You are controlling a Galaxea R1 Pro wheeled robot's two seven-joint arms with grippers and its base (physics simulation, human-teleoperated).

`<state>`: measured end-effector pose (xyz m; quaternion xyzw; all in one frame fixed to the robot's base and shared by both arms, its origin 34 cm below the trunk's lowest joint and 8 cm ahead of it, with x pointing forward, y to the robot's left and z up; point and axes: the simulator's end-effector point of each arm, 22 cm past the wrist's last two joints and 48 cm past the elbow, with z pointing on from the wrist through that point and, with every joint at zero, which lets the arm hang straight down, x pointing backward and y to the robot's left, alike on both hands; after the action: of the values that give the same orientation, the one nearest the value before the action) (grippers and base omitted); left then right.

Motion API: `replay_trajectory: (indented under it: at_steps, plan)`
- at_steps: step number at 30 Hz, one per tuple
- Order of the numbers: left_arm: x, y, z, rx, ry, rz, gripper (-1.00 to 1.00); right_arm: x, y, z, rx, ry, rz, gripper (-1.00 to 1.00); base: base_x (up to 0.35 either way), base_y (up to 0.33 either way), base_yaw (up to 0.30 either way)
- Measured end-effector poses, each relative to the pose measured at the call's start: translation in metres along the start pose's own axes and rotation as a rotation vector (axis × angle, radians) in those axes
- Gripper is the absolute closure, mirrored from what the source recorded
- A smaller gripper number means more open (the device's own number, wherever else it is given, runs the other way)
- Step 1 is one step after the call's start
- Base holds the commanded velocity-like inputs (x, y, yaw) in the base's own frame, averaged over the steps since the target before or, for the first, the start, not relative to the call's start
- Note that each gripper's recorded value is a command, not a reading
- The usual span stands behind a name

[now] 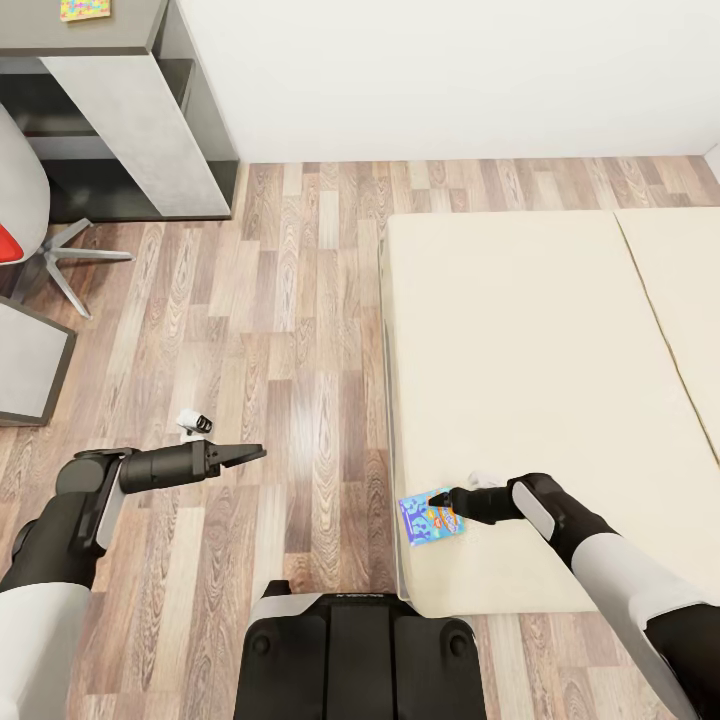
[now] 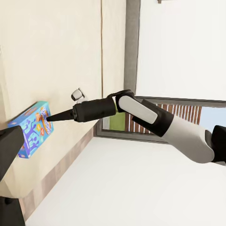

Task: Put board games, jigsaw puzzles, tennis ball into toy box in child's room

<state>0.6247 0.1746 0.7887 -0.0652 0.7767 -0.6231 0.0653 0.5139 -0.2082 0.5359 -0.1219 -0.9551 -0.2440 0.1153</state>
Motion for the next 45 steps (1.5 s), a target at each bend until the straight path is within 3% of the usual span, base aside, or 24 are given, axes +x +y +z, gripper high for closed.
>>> replay_trajectory:
  at_steps: [9,20,45]
  plan:
    - [0.000,0.000,-0.001,-0.001,0.000,0.000,-1.00,0.000,0.003,0.000,-0.011,0.001,0.002,-1.00,0.000,0.000,0.000]
    - [0.000,0.000,-0.001,-0.002,0.000,0.000,-1.00,0.002,0.022,-0.001,-0.100,0.006,-0.007,-1.00,0.000,0.000,0.000]
    - [0.000,0.000,-0.001,-0.002,0.000,0.000,-1.00,-0.001,0.022,-0.002,-0.101,-0.002,-0.014,-1.00,0.000,0.000,0.000]
